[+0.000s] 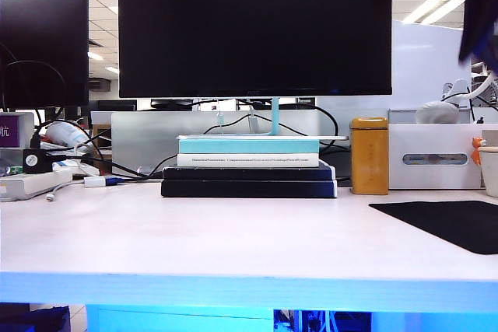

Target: Place the black mouse on the black mouse pad.

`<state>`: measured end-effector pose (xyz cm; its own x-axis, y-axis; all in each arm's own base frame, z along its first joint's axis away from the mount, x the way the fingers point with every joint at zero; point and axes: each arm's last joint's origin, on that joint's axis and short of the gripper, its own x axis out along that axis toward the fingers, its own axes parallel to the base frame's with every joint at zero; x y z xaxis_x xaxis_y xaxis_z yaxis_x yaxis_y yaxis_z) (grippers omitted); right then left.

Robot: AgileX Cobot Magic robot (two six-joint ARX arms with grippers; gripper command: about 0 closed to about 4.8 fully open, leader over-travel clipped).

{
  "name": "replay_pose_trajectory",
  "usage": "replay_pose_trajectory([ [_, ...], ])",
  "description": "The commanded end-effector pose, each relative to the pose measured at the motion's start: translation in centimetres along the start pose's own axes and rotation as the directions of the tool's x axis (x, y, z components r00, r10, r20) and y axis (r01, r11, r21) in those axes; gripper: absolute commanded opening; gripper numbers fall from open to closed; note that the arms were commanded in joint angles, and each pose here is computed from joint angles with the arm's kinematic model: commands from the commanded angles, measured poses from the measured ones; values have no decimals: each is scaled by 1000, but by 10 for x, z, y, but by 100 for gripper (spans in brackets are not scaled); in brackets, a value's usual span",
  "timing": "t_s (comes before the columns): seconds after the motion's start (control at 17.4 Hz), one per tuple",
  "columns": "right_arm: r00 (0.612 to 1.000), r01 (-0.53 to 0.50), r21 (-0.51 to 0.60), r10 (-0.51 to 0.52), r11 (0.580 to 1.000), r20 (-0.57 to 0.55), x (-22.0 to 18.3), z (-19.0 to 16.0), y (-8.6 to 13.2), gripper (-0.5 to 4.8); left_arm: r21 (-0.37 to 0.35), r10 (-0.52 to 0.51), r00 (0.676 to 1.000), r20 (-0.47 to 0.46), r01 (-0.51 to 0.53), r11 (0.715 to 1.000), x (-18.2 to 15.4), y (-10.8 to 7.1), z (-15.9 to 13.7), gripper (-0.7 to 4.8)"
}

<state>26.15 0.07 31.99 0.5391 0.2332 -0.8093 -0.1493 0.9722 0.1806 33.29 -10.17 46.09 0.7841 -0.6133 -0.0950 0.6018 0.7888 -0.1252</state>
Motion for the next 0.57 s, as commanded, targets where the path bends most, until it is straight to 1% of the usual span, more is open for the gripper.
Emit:
replay_pose_trajectory([
  [0.06,998,39,-14,-40,999,-55,23,5,-5,260,49,-1,1000,24,-1,999,-15,-7,11,479],
  [0.11,994,73,-27,-75,997,-85,35,7,-8,260,74,-3,999,43,-1,997,-21,-10,15,479],
  [0.17,991,76,-34,-79,997,-108,43,7,-10,260,78,-4,999,54,0,997,-25,-12,18,479],
  [0.23,986,75,-37,-80,996,-145,61,8,-11,260,80,-6,998,68,0,997,-29,-14,21,479],
  [0.29,982,96,-37,-101,995,-162,75,10,-15,260,82,-6,997,72,0,997,-32,-16,23,479],
  [0.46,972,92,-29,-96,995,-215,109,9,-23,260,85,-7,997,79,1,996,-38,-18,25,479],
  [0.57,969,91,-27,-95,995,-230,128,9,-28,260,86,-7,997,79,1,996,-39,-19,26,479],
])
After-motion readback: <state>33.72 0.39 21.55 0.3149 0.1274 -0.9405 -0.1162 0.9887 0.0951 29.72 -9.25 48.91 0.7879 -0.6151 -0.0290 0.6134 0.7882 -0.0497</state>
